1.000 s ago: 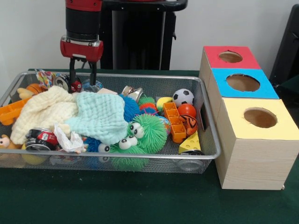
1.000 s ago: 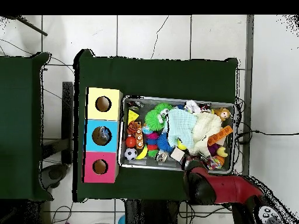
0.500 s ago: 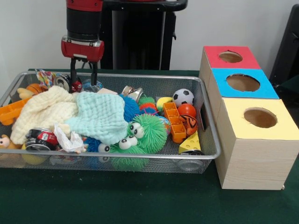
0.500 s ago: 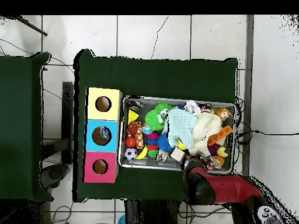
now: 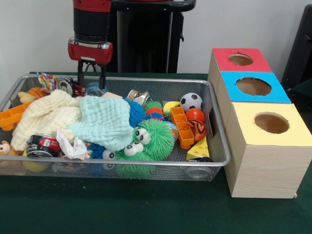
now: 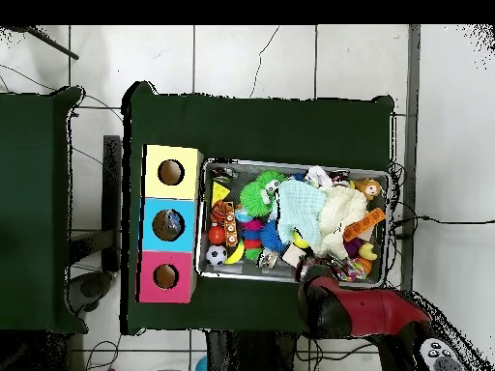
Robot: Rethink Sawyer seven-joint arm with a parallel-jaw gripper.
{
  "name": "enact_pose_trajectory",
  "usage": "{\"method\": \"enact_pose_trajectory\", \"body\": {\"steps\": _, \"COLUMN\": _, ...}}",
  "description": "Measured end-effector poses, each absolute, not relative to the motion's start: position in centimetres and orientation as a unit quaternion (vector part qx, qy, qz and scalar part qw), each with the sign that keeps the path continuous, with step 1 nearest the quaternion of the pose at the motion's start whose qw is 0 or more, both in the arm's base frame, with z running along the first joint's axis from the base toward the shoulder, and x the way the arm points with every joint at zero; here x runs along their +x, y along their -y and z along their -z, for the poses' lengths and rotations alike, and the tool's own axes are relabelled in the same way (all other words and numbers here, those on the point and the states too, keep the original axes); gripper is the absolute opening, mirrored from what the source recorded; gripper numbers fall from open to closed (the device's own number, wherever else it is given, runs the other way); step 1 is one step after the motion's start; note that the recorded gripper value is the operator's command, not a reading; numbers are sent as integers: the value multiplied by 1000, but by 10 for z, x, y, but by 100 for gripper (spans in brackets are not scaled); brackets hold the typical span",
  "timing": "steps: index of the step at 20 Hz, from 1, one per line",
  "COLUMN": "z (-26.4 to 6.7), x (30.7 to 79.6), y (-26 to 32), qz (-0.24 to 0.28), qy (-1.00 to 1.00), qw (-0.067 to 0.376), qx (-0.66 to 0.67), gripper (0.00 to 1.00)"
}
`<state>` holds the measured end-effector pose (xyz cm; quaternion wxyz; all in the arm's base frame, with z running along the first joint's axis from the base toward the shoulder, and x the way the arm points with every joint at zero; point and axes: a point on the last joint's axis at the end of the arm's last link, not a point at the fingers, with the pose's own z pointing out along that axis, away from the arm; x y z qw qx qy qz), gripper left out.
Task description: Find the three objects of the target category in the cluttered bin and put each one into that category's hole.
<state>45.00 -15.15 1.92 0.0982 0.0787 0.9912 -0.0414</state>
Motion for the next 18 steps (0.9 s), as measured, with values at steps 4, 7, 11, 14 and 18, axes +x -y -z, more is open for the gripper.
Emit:
{"method": "enact_pose_trajectory", "body": {"steps": 4, "z": -19, "x": 452, "y": 144, "qz": 39, "qy": -992, "qw": 98, "qx": 76, "gripper": 100}}
{"method": "enact_pose_trajectory", "body": {"steps": 7, "z": -19, "x": 453, "y": 136, "qz": 37, "qy": -992, "qw": 96, "qx": 74, "gripper": 100}}
{"method": "enact_pose_trajectory", "body": {"steps": 11, "z": -19, "x": 451, "y": 133, "qz": 35, "qy": -992, "qw": 93, "qx": 74, "gripper": 100}}
{"method": "enact_pose_trajectory", "body": {"steps": 14, "z": -17, "x": 446, "y": 135, "qz": 32, "qy": -992, "qw": 89, "qx": 78, "gripper": 100}}
{"method": "enact_pose_trajectory", "body": {"steps": 18, "z": -14, "x": 440, "y": 140, "qz": 24, "qy": -992, "qw": 85, "qx": 91, "gripper": 100}}
